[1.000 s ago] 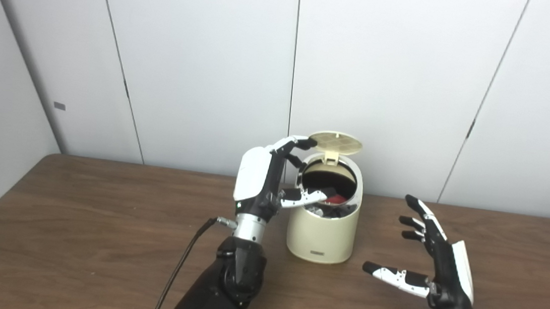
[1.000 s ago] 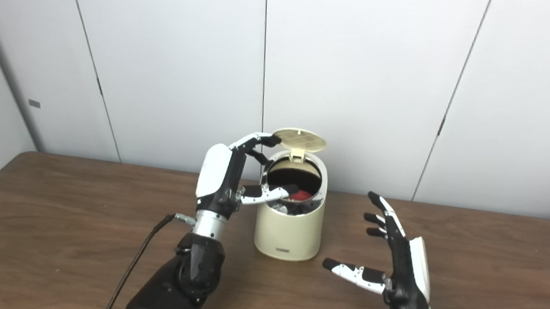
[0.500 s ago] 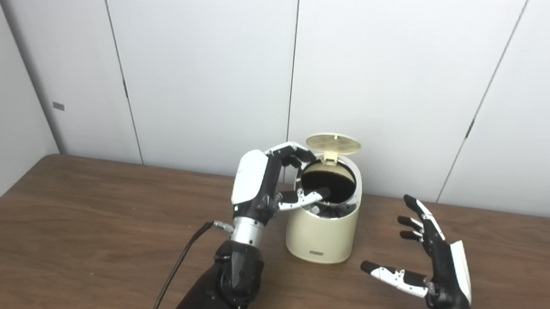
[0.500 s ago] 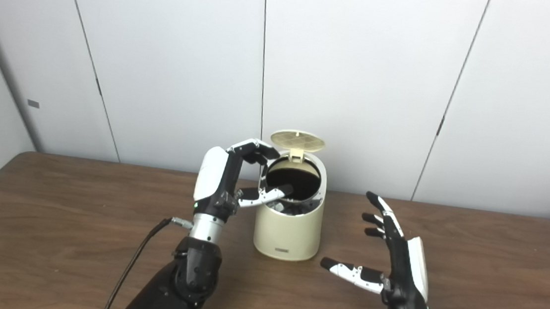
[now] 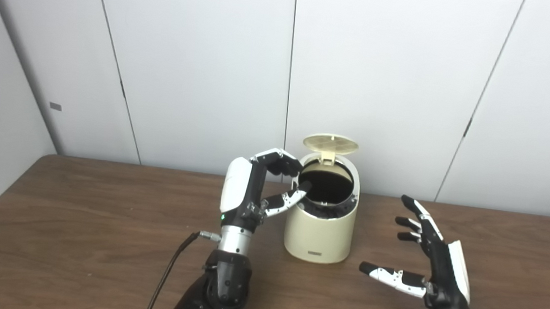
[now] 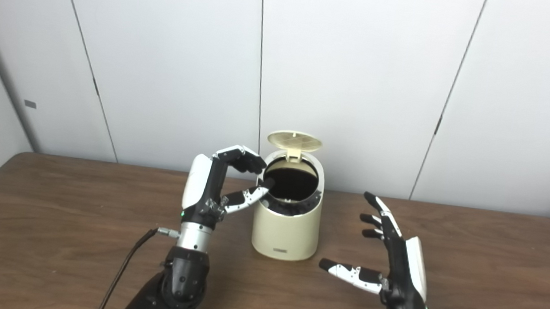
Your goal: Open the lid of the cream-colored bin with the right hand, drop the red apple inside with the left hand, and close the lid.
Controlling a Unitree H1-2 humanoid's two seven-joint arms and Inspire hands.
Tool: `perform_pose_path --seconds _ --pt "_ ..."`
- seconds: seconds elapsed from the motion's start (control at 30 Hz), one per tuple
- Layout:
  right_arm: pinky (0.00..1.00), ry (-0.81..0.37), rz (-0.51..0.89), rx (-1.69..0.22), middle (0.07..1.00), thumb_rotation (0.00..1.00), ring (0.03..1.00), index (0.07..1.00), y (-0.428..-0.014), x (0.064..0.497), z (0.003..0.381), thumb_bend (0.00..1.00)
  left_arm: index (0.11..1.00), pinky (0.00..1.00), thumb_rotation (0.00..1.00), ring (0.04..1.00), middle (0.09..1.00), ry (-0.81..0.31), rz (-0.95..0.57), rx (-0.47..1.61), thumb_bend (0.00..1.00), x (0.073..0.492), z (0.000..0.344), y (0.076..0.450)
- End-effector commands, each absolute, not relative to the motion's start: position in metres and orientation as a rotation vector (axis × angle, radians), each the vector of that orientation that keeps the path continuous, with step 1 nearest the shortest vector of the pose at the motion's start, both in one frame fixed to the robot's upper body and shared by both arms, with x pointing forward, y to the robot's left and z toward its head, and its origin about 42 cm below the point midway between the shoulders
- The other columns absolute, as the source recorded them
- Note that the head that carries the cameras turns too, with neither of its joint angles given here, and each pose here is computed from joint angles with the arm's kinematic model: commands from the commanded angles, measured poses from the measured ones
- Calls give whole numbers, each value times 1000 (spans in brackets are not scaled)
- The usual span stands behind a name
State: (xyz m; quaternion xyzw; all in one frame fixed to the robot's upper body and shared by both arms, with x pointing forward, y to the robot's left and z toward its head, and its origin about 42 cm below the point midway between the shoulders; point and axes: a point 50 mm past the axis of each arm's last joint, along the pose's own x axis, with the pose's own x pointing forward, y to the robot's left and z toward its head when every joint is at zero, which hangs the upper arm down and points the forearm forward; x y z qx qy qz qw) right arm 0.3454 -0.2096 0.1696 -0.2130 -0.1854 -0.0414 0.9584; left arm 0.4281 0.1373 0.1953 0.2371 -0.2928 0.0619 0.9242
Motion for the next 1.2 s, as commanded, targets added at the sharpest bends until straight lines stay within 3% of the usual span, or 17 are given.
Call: perform_pose_path --seconds 0.0,0.17,0.23,0.27,0.37,0.47,0.67,0.77,0.97,1.17 --pt "653 -447 -84 -433 890 114 766 870 -208 350 186 788 484 564 0 565 502 -693 133 462 520 432 218 137" --pt "652 -445 -79 -435 883 110 763 869 -209 349 187 790 486 611 0 630 513 -707 133 430 518 428 220 144" --pt "658 -445 -71 -436 886 120 768 874 -209 350 186 788 496 672 44 677 658 -704 124 399 514 426 220 148" --pt "658 -445 -69 -437 886 129 768 876 -210 350 186 787 645 717 57 720 720 -702 119 391 624 425 221 151" --pt "656 -446 -69 -438 882 155 764 870 -210 350 186 796 784 779 103 782 799 -699 110 388 696 419 221 159" --pt "652 -443 -71 -444 883 155 762 866 -212 350 186 794 791 773 78 785 805 -693 92 370 714 410 218 172" --pt "650 -438 -71 -439 880 137 763 866 -215 349 185 777 759 626 63 725 768 -603 16 275 720 388 204 190" --pt "639 -441 -66 -434 872 196 758 860 -213 347 184 734 762 606 102 712 762 -534 -32 202 722 372 186 196" --pt "622 -450 -60 -454 872 251 748 856 -219 347 181 674 836 698 191 771 820 -459 -24 185 743 358 157 209" --pt "628 -461 -64 -469 861 303 747 855 -227 348 179 647 859 733 211 785 835 -440 3 191 758 360 148 215"
